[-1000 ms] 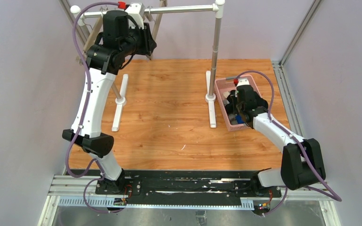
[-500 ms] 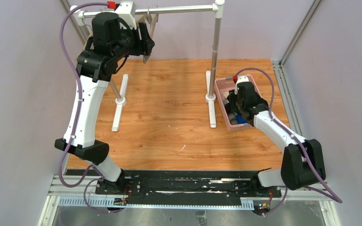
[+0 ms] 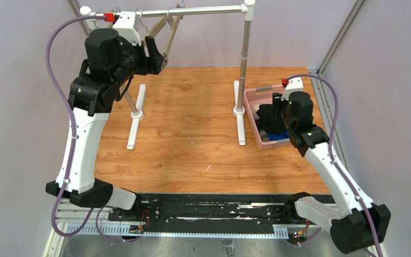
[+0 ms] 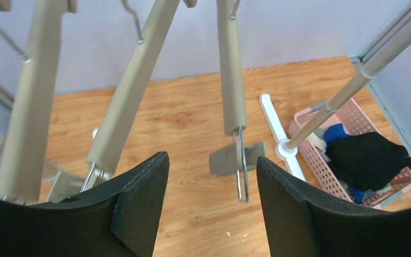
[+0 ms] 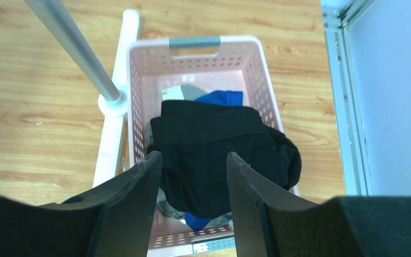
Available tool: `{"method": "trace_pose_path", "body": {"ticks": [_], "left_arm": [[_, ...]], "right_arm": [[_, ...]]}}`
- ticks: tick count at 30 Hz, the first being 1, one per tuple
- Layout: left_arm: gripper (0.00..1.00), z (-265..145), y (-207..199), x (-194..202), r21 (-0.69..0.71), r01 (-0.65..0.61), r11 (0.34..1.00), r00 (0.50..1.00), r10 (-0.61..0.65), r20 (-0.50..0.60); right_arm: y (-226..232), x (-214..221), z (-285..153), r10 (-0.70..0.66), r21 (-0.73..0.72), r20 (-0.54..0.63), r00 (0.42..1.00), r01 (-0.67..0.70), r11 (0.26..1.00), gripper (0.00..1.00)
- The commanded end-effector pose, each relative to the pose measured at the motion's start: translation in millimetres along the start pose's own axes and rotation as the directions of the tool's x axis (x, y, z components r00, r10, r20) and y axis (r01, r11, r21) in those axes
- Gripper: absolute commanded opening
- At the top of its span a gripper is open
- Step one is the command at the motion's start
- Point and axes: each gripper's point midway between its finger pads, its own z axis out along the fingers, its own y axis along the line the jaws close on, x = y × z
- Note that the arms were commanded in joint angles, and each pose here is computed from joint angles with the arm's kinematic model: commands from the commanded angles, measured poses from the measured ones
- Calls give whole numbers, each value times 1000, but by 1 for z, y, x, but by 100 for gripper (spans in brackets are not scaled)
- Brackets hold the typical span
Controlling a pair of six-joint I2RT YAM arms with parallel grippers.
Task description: Remove the underwear clipped to the hanger
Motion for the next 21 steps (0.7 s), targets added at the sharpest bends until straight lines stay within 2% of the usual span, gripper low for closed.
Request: {"method": "trace_pose_path", "body": {"ticks": [1, 3, 4, 13, 16, 21], "left_arm": [[70, -36, 19, -15, -86, -28, 996, 996, 35, 79], [70, -54, 22, -16, -98, -29, 995, 993, 39, 108], [70, -60, 24, -12, -105, -29, 994, 993, 40, 110], [72, -114, 28, 26, -84, -4, 996, 990, 15, 141], [76, -129, 31, 51, -81, 21, 996, 988, -8, 153], [87, -132, 33, 113, -58, 55, 997, 996, -50, 76]], "right_arm": [[-16, -34, -33, 21, 21, 91, 996, -23, 1000, 51], [-20, -39, -46, 30, 26, 109, 994, -33, 999, 65], [-22, -43, -54, 34, 24, 124, 992, -38, 999, 66], [-32, -36, -100, 78, 23, 146, 986, -82, 996, 68], [-35, -33, -115, 84, 18, 163, 983, -88, 996, 69], [-36, -29, -138, 96, -10, 180, 979, -95, 995, 69]]}}
